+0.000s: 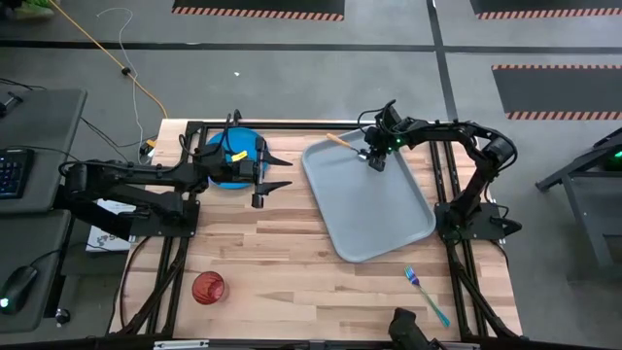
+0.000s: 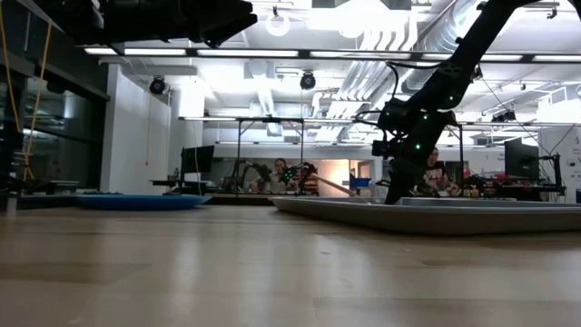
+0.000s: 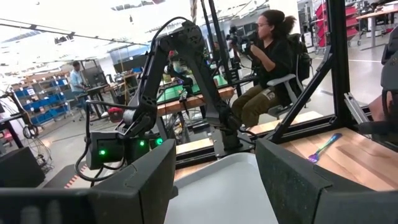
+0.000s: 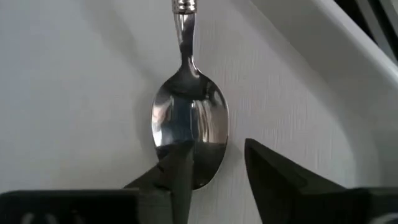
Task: Pick and place plate/cup/fork/spoon on tray
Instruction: Put the yellow spoon on the gray serving tray
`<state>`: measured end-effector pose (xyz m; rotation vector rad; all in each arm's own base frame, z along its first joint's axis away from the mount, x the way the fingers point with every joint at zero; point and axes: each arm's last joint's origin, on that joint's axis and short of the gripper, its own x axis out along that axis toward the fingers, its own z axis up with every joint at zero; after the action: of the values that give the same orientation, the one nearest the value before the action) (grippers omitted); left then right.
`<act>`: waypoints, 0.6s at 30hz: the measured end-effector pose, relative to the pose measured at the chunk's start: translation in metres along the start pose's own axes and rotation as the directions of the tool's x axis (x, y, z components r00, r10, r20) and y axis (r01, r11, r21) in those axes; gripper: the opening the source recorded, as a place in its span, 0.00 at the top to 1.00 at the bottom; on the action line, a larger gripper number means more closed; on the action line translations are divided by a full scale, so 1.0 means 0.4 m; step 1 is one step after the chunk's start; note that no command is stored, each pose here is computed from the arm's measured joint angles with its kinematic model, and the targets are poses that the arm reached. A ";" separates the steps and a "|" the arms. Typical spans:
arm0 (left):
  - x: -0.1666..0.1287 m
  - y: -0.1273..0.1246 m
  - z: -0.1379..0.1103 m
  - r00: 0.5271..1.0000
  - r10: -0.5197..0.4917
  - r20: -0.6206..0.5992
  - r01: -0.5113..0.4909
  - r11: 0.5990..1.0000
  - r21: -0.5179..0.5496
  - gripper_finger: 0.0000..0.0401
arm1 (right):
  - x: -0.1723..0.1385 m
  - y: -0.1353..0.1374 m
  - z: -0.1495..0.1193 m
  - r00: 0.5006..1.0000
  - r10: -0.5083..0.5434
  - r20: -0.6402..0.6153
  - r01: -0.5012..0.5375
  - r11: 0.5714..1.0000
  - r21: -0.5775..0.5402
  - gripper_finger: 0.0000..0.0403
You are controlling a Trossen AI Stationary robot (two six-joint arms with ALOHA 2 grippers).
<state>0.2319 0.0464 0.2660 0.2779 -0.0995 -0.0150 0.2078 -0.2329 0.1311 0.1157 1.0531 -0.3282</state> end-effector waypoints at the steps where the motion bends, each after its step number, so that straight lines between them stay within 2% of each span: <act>1: 0.000 0.000 0.000 1.000 0.000 0.000 0.000 1.000 0.000 0.47 | 0.000 0.000 0.000 1.000 -0.004 -0.001 0.004 1.000 -0.005 0.65; 8: 0.000 0.000 0.000 1.000 0.000 0.000 0.000 1.000 0.000 0.47 | -0.004 0.000 0.001 1.000 -0.006 -0.002 0.006 0.999 -0.039 0.63; 12: 0.000 0.000 0.000 1.000 0.000 0.000 0.000 1.000 0.000 0.47 | -0.027 0.002 0.006 0.998 -0.063 -0.019 0.062 0.996 -0.066 0.64; 18: 0.000 0.000 0.000 1.000 0.000 0.000 0.000 1.000 -0.001 0.47 | -0.063 0.002 0.021 0.995 -0.097 0.026 0.099 0.992 -0.072 0.64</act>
<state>0.2319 0.0464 0.2660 0.2771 -0.0995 -0.0151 0.2035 -0.2290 0.1571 -0.0059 1.0498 -0.3784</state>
